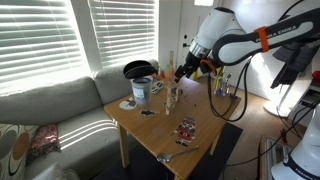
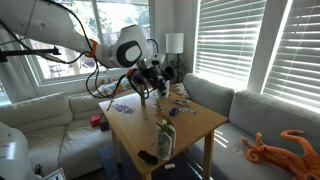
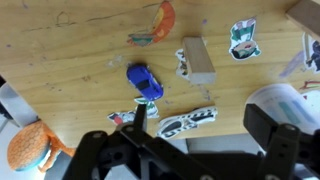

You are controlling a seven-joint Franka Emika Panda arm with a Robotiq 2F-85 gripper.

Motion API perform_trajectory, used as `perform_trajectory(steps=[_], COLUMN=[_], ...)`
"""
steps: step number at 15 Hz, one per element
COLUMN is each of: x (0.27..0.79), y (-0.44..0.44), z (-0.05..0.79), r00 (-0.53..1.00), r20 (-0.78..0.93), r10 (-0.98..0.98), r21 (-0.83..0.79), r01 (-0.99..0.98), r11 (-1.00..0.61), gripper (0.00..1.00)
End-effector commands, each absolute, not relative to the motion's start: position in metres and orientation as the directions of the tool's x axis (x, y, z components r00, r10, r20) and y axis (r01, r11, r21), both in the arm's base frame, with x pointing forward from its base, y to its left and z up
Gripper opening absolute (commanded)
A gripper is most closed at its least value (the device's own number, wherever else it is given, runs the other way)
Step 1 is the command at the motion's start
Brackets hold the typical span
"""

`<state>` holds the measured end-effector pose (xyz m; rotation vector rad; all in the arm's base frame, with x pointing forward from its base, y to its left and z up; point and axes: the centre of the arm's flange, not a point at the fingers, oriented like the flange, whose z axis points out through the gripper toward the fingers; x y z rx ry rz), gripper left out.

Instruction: Shift a block from the stack to the table

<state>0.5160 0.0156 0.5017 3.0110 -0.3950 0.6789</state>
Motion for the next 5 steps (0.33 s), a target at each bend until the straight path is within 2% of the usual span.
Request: perform_trajectory(steps=[1,3,4,5], x=[0.444,0.420,0.415,0.448], y=[-0.004,-0.012,-0.014,-0.006], z=[0.557,0.565,0.568,0.563], r00=[0.862,0.881,0.881,0.879], r20=[0.489,0.473,0.472,0.474], r10=[-0.132,-0.002,0.027,-0.046], r21=[-0.004,0.092,0.089,0.067], r01=[-0.149,-0.052,-0.017,-0.088], r11=[-0.989,-0.994,-0.996,-0.994], gripper=[1.00,1.00,1.00,1.00])
